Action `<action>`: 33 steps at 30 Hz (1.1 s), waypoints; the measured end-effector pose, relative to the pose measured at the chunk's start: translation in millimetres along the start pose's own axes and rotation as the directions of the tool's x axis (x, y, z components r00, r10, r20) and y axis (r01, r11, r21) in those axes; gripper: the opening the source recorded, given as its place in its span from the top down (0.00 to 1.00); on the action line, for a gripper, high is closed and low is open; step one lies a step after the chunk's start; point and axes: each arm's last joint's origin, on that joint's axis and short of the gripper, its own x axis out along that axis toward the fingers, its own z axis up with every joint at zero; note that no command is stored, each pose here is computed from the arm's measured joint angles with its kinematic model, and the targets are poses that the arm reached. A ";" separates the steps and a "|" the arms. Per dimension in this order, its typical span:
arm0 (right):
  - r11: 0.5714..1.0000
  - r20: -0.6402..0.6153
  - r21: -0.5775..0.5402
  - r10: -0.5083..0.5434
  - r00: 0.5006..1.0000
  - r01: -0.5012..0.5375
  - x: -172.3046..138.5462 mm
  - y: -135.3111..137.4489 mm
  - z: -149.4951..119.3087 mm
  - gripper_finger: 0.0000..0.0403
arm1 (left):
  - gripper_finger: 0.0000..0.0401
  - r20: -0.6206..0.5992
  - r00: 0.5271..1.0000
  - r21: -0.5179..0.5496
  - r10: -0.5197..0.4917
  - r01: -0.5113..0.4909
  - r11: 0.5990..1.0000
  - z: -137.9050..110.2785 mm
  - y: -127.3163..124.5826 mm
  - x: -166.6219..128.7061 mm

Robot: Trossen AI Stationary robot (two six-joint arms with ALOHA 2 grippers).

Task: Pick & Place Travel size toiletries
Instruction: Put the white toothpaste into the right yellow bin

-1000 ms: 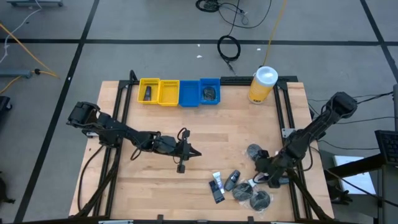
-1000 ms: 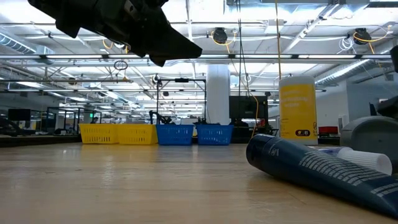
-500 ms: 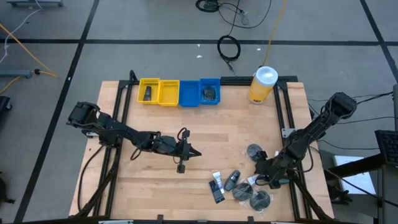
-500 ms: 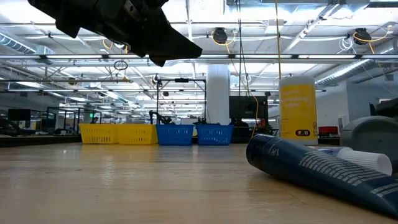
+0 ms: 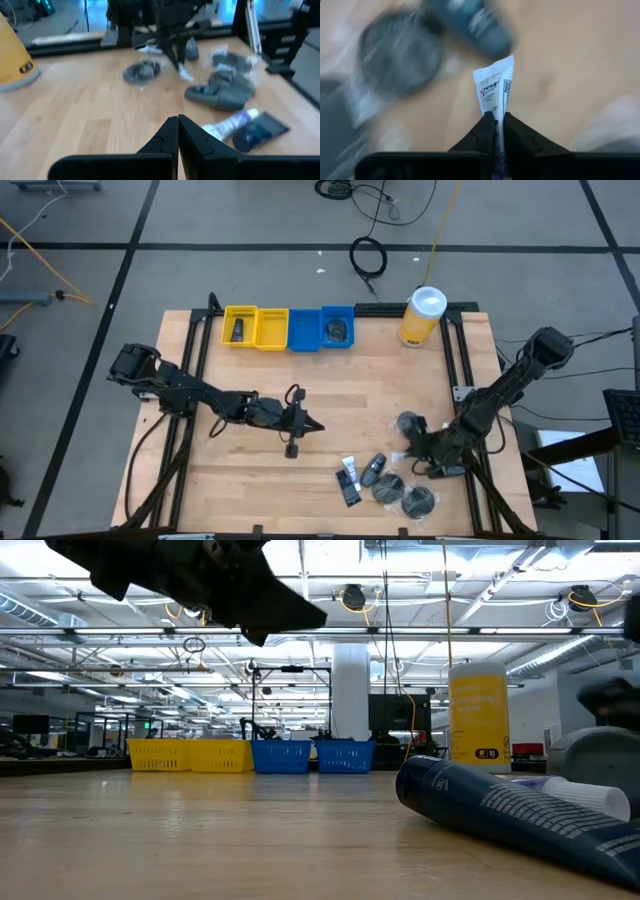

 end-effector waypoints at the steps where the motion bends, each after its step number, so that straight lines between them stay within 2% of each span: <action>1: 0.999 0.053 -0.016 -0.039 0.998 0.039 -2.6 -1.0 3.6 0.94 | 0.99 0.017 1.000 -0.004 0.001 0.000 1.000 0.8 0.0 1.1; 4: 0.980 0.228 -0.059 -0.174 0.958 0.192 -10.3 -3.8 16.0 0.94 | 0.99 0.064 0.998 0.009 0.002 -0.002 1.000 0.5 -0.3 6.2; 7: 0.940 0.417 -0.059 -0.283 0.864 0.337 -16.1 -6.0 34.4 0.95 | 0.98 0.136 0.991 0.054 0.009 -0.017 0.998 -3.0 0.2 15.9; 9: 0.918 0.523 -0.057 -0.307 0.795 0.392 -18.7 -8.3 45.4 0.96 | 0.96 0.192 0.981 0.084 0.017 -0.034 0.996 -6.1 1.2 23.2; 14: 0.862 0.718 -0.015 -0.343 0.606 0.506 -25.3 -20.9 58.8 0.95 | 0.80 0.347 0.938 0.156 0.028 -0.087 0.984 1.4 0.7 38.6; 16: 0.841 0.760 -0.015 -0.342 0.552 0.541 -26.7 -26.8 59.6 0.95 | 0.71 0.383 0.923 0.193 0.033 -0.115 0.974 8.5 0.1 43.7; 19: 0.828 0.807 -0.045 -0.300 0.509 0.559 -26.5 -33.8 62.9 0.95 | 0.58 0.438 0.896 0.188 0.070 -0.168 0.968 25.7 3.2 53.4; 22: 0.820 0.823 -0.059 -0.283 0.492 0.569 -25.1 -38.7 66.2 0.95 | 0.47 0.465 0.878 0.129 0.115 -0.196 0.972 42.8 11.1 63.6; 25: 0.813 0.821 -0.043 -0.303 0.485 0.581 -24.5 -42.2 67.4 0.95 | 0.40 0.426 0.890 0.078 0.162 -0.214 0.974 52.1 18.9 72.7; 29: 0.812 0.820 -0.041 -0.306 0.484 0.583 -24.4 -43.1 67.6 0.95 | 0.38 0.395 0.901 0.057 0.181 -0.221 0.974 64.3 26.5 78.3; 33: 0.811 0.821 -0.039 -0.307 0.482 0.583 -24.5 -43.1 67.9 0.95 | 0.41 0.397 0.900 0.059 0.178 -0.218 0.974 71.5 30.1 80.0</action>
